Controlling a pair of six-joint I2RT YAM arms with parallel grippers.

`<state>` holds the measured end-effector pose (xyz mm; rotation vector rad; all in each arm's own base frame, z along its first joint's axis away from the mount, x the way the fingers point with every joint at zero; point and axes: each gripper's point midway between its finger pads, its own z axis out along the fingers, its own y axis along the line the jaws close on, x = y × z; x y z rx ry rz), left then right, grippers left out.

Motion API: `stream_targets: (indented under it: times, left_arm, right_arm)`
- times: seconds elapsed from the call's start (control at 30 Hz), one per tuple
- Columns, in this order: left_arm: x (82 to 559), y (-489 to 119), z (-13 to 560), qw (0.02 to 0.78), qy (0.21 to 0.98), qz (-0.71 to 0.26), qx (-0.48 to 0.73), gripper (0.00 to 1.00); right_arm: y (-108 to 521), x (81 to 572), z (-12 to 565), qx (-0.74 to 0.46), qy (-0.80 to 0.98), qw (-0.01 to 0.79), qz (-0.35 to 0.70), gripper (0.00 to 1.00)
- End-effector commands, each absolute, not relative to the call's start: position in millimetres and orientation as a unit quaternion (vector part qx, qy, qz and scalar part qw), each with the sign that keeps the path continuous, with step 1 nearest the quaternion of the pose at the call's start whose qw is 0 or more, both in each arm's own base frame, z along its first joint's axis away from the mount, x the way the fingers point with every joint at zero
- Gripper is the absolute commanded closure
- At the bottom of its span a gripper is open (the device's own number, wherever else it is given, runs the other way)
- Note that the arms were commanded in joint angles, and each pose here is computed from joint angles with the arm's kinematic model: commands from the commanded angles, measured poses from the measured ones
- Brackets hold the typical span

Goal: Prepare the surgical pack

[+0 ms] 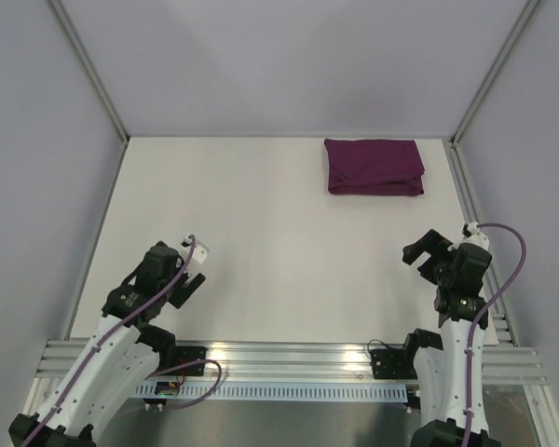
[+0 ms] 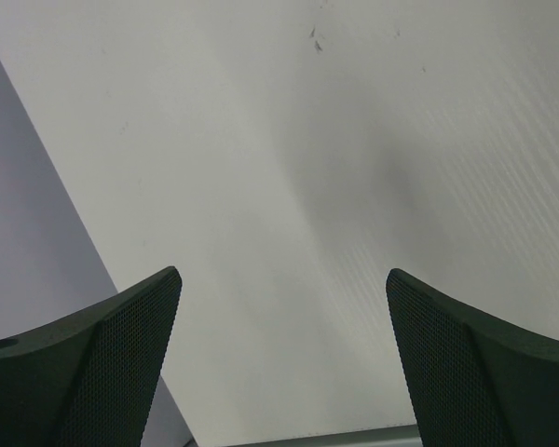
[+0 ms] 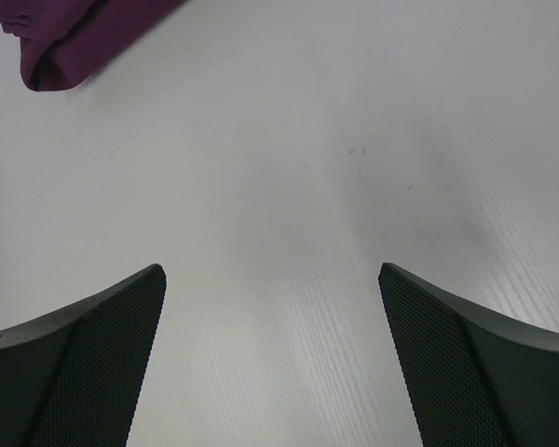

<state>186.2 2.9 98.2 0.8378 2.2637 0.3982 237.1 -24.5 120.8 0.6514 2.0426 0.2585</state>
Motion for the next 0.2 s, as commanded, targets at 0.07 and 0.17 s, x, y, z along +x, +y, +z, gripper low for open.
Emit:
stream_targets:
  times: [0.07,0.17]
  left_arm:
    - [195.2,-5.5,101.8,0.36,0.869,0.137,0.311,0.0]
    - [194.6,-4.8,100.6,0.357,0.87,0.138,0.311,0.0]
  right_arm:
    - [-10.7,246.6,144.1,0.233,0.81,0.517,0.147,0.0]
    - [-4.4,246.4,152.4,0.226,0.8,0.531,0.165,0.0]
